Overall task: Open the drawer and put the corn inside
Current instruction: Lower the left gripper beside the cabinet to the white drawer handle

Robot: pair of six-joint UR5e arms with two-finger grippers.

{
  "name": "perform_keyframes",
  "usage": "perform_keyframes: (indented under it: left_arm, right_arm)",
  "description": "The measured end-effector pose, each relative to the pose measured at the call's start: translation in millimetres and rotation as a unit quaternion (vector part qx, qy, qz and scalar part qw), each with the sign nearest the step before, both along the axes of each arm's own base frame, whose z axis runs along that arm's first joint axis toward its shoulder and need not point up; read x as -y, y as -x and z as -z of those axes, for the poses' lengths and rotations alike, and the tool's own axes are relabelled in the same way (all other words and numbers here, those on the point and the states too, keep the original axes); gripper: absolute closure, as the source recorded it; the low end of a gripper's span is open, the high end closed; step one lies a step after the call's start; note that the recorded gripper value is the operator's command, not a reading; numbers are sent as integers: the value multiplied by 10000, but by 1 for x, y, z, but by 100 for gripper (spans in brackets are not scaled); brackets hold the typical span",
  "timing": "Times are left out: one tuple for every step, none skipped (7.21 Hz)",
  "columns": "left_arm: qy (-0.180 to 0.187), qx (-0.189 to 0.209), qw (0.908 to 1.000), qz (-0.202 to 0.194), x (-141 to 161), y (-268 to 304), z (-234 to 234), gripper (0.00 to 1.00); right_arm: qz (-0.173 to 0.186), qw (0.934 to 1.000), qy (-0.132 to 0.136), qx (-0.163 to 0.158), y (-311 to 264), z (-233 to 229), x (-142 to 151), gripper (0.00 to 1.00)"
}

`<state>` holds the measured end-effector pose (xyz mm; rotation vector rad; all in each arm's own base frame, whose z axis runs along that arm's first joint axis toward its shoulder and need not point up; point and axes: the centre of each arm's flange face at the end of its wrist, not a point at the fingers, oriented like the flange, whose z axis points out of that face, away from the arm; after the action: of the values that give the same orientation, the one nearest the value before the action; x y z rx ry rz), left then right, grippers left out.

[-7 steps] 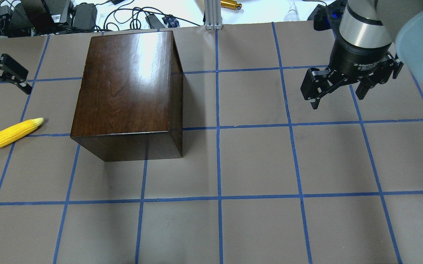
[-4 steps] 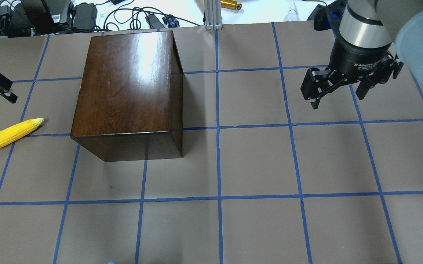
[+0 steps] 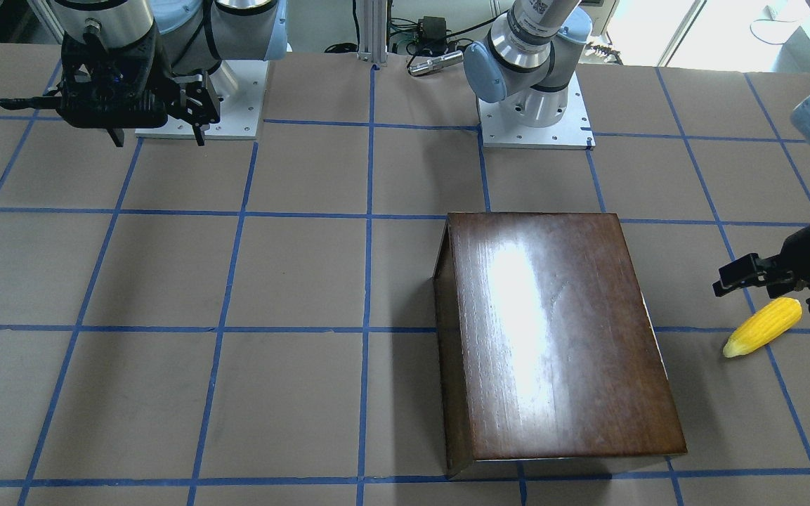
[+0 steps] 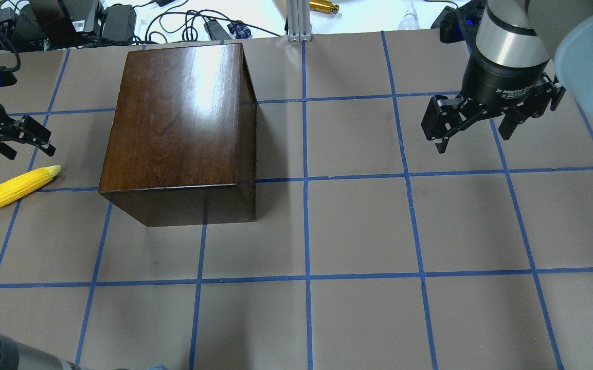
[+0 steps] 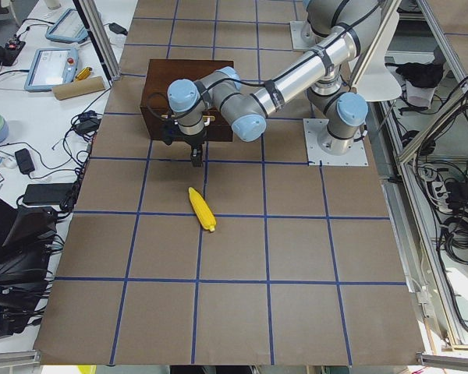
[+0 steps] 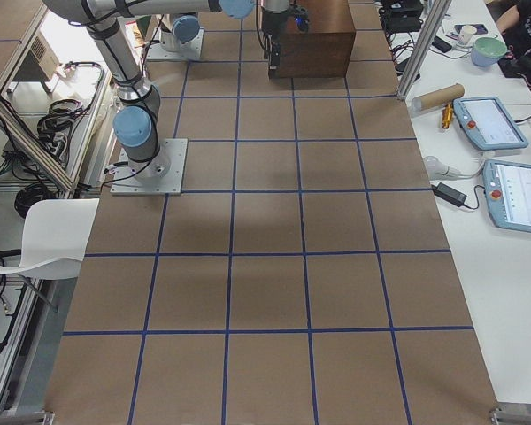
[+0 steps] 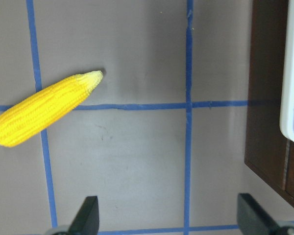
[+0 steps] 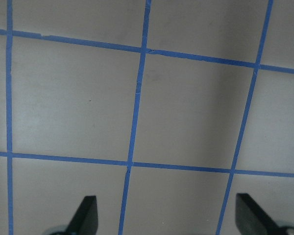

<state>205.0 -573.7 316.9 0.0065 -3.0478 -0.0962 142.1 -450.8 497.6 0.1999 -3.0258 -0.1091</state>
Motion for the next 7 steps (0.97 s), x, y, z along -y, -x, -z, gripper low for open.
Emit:
perform_keyframes:
  left_arm:
    - [117,-302,9995,-36,6,3,11,0]
    - [248,-643,9976,-75,11,8,16,0]
    - [368,-987,9944,-117,13,14,18,0]
    - [488,-1307,9901,-163,16,20,18,0]
    - [585,-1526,9863,-206,19,25,17,0]
    - [647,-1676,9834,-238,21,30,17,0]
    - [655,-1755,9820,-233,23,34,18,0]
  right_arm:
    - [0,10000,1,0,0,0,0,0]
    - [0,10000,1,0,0,0,0,0]
    - [0,10000,2,0,0,0,0,0]
    - [0,10000,2,0,0,0,0,0]
    - [0,10000,1,0,0,0,0,0]
    - [0,10000,2,0,0,0,0,0]
    - [0,10000,2,0,0,0,0,0]
